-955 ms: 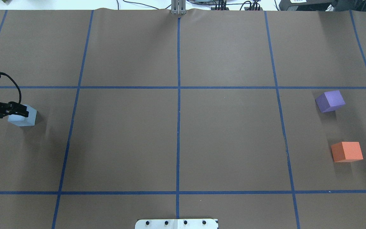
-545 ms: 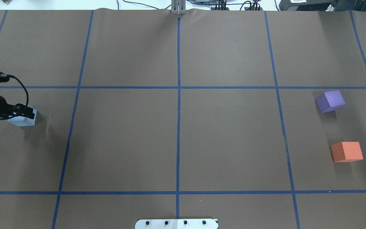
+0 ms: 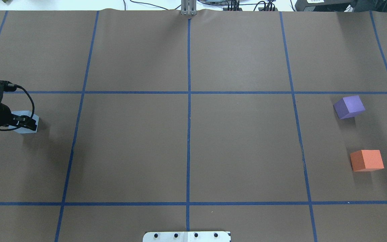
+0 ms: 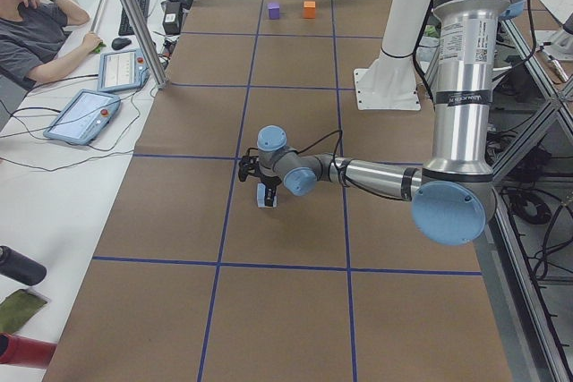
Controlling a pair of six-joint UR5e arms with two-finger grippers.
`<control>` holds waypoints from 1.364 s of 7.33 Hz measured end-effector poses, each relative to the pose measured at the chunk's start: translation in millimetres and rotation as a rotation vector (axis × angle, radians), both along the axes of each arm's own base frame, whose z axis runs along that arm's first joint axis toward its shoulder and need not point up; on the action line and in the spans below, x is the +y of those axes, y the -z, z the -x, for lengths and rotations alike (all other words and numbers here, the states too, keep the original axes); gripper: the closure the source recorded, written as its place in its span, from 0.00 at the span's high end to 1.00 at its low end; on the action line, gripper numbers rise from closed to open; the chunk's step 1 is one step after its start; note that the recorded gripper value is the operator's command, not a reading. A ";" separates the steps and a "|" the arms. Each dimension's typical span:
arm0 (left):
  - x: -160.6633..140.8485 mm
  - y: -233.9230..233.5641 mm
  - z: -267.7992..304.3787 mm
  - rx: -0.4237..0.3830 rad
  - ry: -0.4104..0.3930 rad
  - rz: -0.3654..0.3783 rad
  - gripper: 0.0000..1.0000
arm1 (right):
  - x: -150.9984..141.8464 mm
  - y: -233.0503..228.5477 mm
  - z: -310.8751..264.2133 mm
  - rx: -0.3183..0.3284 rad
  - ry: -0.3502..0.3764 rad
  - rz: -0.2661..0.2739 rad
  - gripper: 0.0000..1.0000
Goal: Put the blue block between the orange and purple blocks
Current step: 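Lower the left gripper onto the light blue cube and close it, then carry the light blue cube with the left gripper to the table centre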
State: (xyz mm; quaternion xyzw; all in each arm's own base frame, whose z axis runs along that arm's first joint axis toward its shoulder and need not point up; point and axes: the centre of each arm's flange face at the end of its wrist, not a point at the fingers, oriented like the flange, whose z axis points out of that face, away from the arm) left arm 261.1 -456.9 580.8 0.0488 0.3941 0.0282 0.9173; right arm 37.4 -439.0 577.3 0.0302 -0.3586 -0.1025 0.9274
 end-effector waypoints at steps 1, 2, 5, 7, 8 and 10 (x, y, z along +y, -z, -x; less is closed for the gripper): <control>-2.1 8.8 -1.7 0.011 -0.005 -0.014 0.16 | 0.0 0.1 0.0 0.000 0.000 0.000 1.00; -4.8 25.6 -3.1 0.030 -0.002 -0.035 0.16 | 0.0 0.0 0.0 0.000 0.000 0.000 1.00; -25.5 111.5 -24.1 0.128 0.054 -0.063 0.17 | 0.0 0.2 -0.1 0.001 0.000 -0.001 1.00; -34.8 197.5 -87.2 0.208 0.074 -0.009 0.17 | 0.0 0.5 -0.1 0.001 0.000 -0.001 1.00; -31.3 242.2 -127.3 0.216 0.076 0.029 0.17 | 0.0 0.3 -0.1 0.001 0.000 -0.001 1.00; -8.6 318.3 -215.2 0.140 0.090 0.029 0.17 | 0.0 0.0 -0.1 0.001 0.000 0.000 1.00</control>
